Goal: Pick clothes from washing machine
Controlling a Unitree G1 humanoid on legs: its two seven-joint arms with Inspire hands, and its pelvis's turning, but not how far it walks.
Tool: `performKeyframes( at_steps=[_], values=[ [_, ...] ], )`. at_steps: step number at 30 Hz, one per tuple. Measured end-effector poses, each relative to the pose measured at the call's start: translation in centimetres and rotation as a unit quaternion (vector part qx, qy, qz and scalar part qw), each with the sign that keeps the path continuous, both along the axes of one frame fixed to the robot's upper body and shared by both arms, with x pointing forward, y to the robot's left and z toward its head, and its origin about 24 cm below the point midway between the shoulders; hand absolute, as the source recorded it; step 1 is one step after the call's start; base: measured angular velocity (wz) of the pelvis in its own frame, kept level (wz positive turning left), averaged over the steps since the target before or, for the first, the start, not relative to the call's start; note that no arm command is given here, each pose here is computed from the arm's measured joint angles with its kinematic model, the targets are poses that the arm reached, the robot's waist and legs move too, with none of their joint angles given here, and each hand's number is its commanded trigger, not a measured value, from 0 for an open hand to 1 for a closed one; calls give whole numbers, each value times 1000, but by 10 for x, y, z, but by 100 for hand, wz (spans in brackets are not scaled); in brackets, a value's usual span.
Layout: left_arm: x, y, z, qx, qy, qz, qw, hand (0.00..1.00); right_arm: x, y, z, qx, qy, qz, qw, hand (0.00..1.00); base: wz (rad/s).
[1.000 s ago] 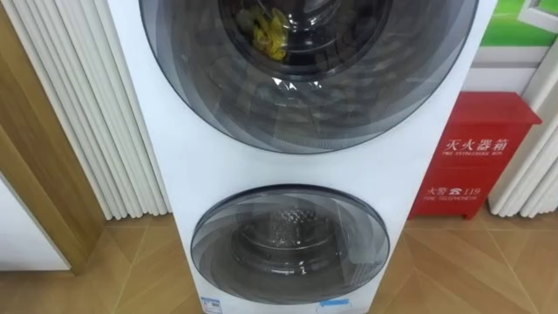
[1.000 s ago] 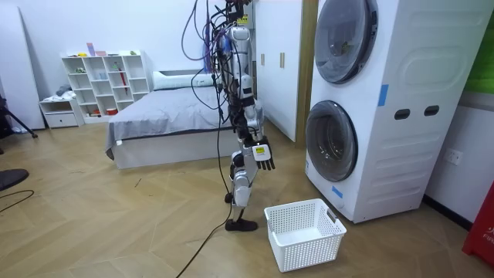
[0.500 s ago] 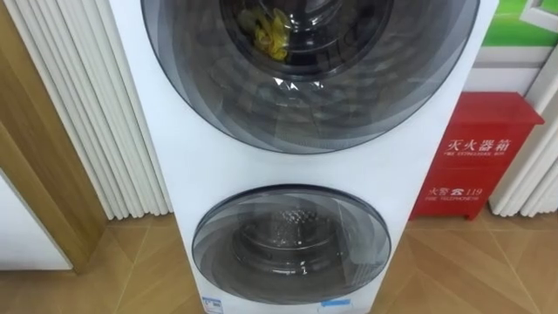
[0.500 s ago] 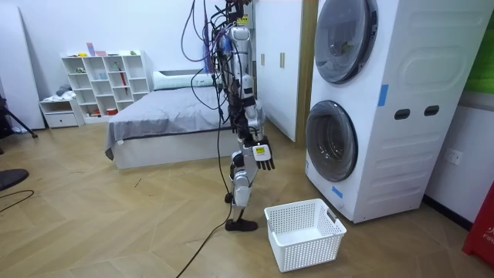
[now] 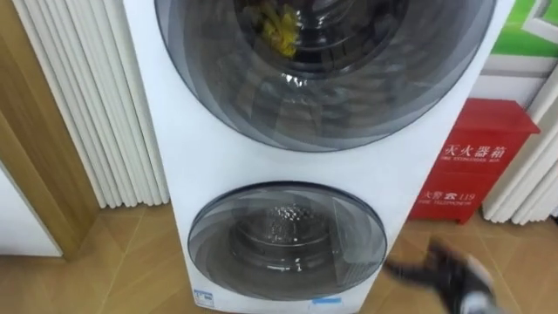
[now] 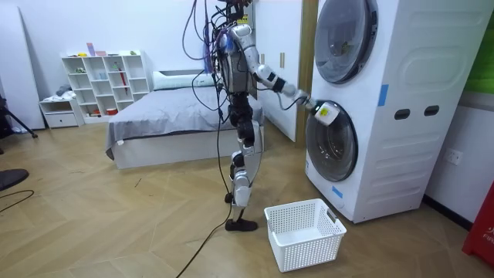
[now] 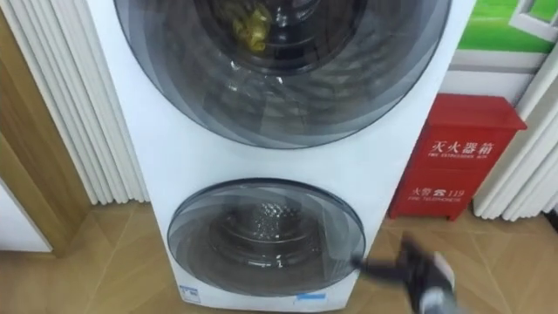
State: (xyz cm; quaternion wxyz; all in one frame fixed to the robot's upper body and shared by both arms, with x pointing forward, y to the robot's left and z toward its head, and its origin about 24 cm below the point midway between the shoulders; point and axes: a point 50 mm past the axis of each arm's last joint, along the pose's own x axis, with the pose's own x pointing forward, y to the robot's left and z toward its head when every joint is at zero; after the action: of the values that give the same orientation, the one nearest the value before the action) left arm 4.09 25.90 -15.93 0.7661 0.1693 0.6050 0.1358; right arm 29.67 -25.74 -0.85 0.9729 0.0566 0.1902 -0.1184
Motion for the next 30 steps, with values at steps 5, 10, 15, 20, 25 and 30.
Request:
performKeyframes(
  at_steps=[5,10,15,20,25,30],
  values=[
    [-5,3,0,3,5,7,1000,0,25,3,43,-22,-76,-3,997,0,5],
    [-11,4,0,12,25,-5,1000,0,34,6,60,-28,-94,-14,995,0,-3],
    [-10,5,1,24,40,-40,998,0,40,8,69,-26,-100,-22,994,0,-2],
    [-12,6,1,29,54,-46,997,0,44,17,93,-12,-147,-21,989,0,-5],
    [-10,7,1,31,51,-47,997,0,44,26,110,-24,-172,-23,985,0,-3],
    [-8,7,2,32,48,-51,997,0,44,29,119,-47,-183,-15,982,0,-1]
  ],
)
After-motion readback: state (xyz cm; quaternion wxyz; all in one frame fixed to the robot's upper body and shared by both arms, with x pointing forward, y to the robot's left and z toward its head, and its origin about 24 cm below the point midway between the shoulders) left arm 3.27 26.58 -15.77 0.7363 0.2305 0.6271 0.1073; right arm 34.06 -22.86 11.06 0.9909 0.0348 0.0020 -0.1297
